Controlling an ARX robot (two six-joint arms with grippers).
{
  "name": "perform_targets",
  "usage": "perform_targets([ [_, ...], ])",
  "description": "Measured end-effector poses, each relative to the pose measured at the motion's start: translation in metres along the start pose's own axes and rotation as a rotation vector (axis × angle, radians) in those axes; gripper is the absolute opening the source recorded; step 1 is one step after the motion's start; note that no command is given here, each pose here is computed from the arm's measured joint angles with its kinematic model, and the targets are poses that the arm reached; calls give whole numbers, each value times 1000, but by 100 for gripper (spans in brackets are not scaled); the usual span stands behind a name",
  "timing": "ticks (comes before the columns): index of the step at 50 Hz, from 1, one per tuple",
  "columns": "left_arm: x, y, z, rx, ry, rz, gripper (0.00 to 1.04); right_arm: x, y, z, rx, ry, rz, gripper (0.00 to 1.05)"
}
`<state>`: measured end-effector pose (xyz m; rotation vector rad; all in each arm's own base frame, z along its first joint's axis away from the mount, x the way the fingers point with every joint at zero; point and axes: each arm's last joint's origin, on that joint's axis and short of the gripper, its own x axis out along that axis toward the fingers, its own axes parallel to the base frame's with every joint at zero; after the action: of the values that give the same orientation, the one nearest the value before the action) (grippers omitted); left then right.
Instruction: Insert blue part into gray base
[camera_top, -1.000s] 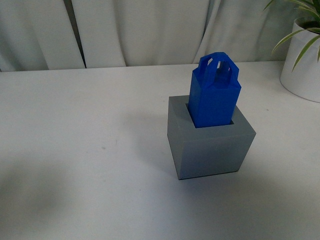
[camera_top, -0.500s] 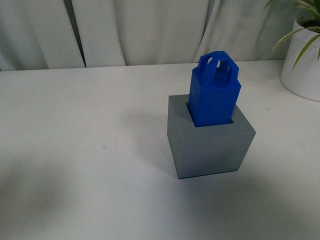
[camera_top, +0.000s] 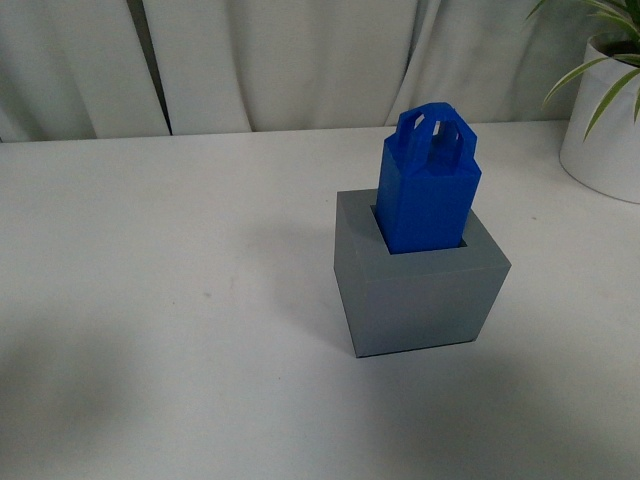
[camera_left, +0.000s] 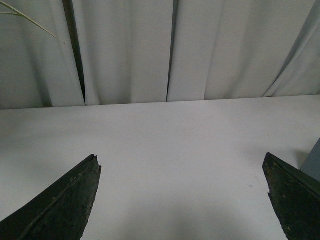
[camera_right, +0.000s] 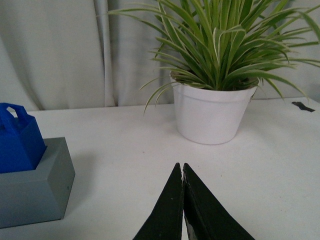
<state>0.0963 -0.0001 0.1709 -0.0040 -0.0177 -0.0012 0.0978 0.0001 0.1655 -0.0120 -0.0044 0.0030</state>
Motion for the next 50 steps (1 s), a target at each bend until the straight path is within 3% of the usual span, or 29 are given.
perform_targets([
  [11, 0, 0, 0, 0, 0, 0, 99, 0, 0, 0, -1, 1, 0, 2],
  [14, 0, 0, 0, 0, 0, 0, 99, 0, 0, 0, 0, 0, 0, 10],
  [23, 0, 0, 0, 0, 0, 0, 99, 0, 0, 0, 0, 0, 0, 37],
  [37, 0, 0, 0, 0, 0, 0, 99, 0, 0, 0, 0, 0, 0, 99],
  [50, 0, 0, 0, 0, 0, 0, 99, 0, 0, 0, 1, 0, 0, 97],
])
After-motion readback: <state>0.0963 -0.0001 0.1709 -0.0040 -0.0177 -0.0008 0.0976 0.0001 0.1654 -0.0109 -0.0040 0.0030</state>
